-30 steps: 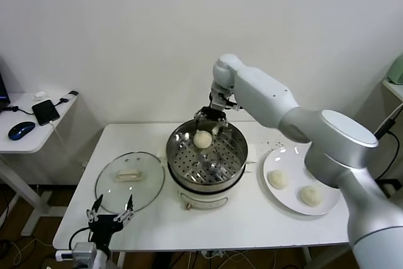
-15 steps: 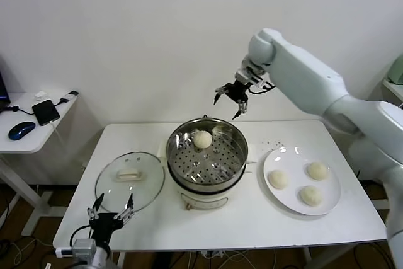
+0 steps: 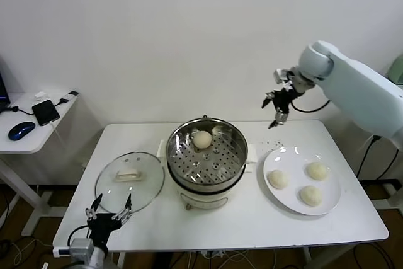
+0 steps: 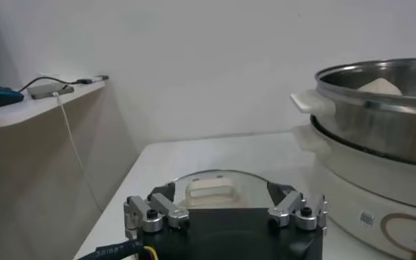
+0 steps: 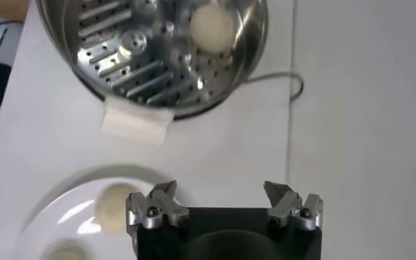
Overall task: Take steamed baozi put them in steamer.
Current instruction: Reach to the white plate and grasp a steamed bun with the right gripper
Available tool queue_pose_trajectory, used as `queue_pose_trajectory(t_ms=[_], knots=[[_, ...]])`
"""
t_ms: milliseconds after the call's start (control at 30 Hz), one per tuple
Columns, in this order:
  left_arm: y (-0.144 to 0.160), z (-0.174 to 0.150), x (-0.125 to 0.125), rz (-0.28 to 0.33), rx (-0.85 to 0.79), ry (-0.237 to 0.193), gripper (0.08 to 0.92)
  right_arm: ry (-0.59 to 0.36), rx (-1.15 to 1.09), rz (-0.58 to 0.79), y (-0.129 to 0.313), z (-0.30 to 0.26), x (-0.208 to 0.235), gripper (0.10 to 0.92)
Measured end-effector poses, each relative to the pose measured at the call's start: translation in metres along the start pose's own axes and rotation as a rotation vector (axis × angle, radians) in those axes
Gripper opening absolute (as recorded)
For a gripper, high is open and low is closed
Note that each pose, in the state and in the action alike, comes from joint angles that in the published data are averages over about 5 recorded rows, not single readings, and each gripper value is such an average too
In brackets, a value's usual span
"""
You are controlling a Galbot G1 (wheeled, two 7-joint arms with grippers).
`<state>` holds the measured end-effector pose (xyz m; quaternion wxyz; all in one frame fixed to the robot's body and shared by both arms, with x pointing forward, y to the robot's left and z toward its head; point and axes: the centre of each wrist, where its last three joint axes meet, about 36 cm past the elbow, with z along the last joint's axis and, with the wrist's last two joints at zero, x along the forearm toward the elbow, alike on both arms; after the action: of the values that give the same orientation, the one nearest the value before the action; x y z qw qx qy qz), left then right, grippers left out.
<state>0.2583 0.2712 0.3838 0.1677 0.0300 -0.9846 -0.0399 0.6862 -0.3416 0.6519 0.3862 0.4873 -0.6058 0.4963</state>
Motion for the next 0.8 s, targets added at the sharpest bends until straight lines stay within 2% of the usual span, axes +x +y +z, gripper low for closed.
queue_pose_trajectory(t_ms=[400,800], knots=[[-0.002,0.002,0.000,0.007,-0.003,0.002,0.823,0.036,-0.112,-0.061,0.055,0.028,-0.066,0.823],[-0.001,0.005,0.000,0.003,-0.003,0.012,0.823,0.079,-0.062,-0.121,0.076,0.033,-0.113,0.823]])
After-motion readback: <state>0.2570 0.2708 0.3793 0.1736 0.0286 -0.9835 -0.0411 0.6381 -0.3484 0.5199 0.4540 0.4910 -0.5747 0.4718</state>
